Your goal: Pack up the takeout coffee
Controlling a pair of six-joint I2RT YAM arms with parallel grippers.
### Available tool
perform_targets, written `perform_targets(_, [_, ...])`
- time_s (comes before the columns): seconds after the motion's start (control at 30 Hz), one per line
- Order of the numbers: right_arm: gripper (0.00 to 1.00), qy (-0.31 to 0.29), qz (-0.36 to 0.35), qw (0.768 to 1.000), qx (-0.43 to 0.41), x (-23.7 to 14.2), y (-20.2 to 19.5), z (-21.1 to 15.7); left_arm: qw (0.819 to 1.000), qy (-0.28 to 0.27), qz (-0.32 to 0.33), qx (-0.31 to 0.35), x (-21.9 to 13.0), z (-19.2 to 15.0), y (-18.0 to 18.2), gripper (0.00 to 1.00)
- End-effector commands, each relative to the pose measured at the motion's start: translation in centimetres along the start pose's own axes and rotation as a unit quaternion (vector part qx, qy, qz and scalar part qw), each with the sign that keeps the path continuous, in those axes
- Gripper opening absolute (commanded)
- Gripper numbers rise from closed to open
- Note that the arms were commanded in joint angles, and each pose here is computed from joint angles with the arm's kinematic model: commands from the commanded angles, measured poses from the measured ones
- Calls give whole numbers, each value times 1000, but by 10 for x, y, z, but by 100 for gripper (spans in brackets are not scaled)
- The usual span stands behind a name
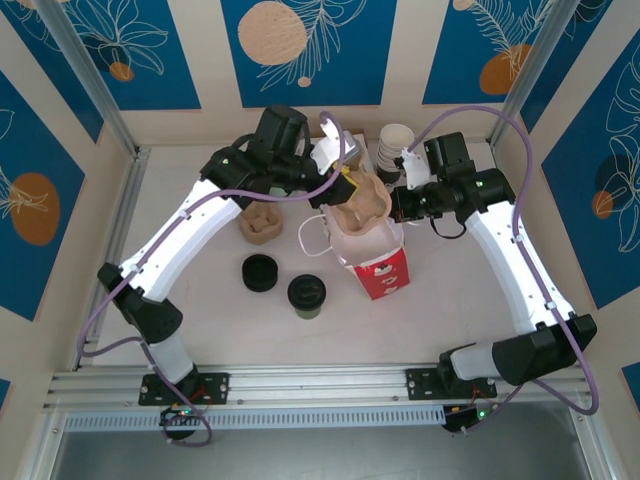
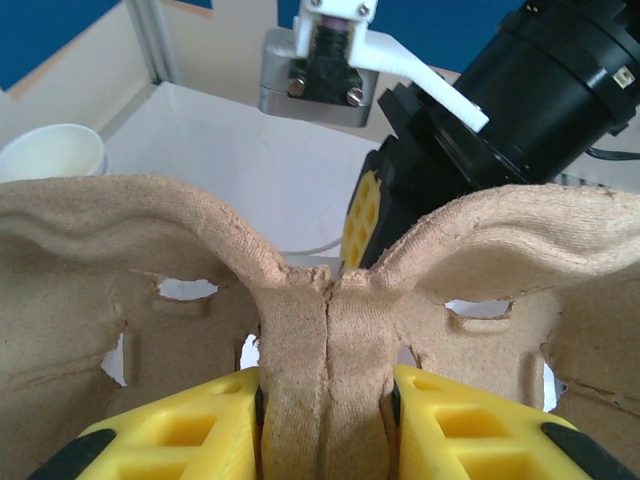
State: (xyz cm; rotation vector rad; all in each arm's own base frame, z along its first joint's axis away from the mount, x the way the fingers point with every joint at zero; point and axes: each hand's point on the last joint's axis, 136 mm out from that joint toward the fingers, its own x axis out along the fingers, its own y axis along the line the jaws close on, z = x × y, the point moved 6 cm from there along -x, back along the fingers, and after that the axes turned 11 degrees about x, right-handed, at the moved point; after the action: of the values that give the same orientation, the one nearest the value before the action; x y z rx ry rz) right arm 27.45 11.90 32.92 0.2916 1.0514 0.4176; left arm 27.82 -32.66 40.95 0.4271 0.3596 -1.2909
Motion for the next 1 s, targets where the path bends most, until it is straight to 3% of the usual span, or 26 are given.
perform_targets(0.0, [0,-11,5,1000,4,-5,0,0,999,6,-52,-9,12,-6,-15,33])
perform_targets(0.5, [0,-9,10,1000,12,-2,-1,1,992,47,-117,-1,36,-41,-26,33])
perform_targets(0.97, [0,1,24,1000,10,1,-1,-3,987,80,-135,-18,65,-61,-8,33])
